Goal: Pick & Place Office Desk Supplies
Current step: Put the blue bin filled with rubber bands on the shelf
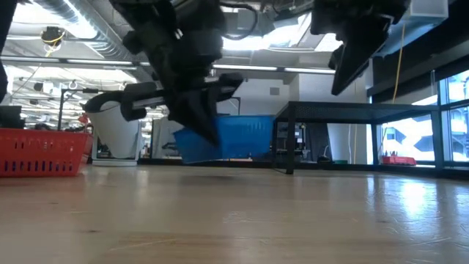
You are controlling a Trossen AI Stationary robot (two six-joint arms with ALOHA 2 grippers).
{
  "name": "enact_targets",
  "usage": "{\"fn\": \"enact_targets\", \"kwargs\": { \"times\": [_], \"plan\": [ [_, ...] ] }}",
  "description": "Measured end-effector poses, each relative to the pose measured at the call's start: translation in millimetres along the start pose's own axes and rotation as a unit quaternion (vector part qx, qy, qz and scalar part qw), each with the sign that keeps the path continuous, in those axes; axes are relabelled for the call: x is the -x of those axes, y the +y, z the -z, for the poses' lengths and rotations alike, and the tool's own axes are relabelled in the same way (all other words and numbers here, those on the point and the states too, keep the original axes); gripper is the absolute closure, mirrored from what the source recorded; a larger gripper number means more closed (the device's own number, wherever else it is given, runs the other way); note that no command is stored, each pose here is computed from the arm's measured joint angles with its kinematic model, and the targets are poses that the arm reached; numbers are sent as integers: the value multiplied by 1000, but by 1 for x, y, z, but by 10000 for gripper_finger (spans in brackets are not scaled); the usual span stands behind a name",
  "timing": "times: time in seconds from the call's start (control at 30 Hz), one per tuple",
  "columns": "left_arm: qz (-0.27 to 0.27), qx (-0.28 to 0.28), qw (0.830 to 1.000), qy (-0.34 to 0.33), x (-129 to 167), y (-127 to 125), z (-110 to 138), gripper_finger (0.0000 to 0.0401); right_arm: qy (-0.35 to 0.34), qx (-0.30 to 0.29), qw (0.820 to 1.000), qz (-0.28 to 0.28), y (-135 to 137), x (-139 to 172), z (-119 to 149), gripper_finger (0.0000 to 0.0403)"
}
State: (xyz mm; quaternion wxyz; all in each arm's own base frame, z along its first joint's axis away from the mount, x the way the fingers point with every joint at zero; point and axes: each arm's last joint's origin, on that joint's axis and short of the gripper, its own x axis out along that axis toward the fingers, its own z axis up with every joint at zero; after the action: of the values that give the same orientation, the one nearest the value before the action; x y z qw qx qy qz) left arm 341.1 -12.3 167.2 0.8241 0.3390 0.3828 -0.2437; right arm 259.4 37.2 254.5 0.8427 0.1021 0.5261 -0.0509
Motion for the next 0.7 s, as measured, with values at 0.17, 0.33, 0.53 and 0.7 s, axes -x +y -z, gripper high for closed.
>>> {"fn": "enact_targets", "kwargs": {
  "times": [0.17, 0.33, 0.53, 0.7],
  "plan": [
    [16, 1, 1000, 1, -26, 5, -16, 398, 8, 16, 1000, -5, 7, 0, 4, 211],
    [-1, 33, 999, 32, -39, 17, -34, 398, 8, 25, 1000, -7, 11, 1, 5, 211],
    [-42, 62, 996, 53, -30, 28, -54, 388, -7, 52, 999, -3, 11, 1, 3, 210],
    [-47, 123, 990, 44, -26, 31, -61, 357, -21, 71, 997, -5, 12, 1, 0, 190]
  ]
}}
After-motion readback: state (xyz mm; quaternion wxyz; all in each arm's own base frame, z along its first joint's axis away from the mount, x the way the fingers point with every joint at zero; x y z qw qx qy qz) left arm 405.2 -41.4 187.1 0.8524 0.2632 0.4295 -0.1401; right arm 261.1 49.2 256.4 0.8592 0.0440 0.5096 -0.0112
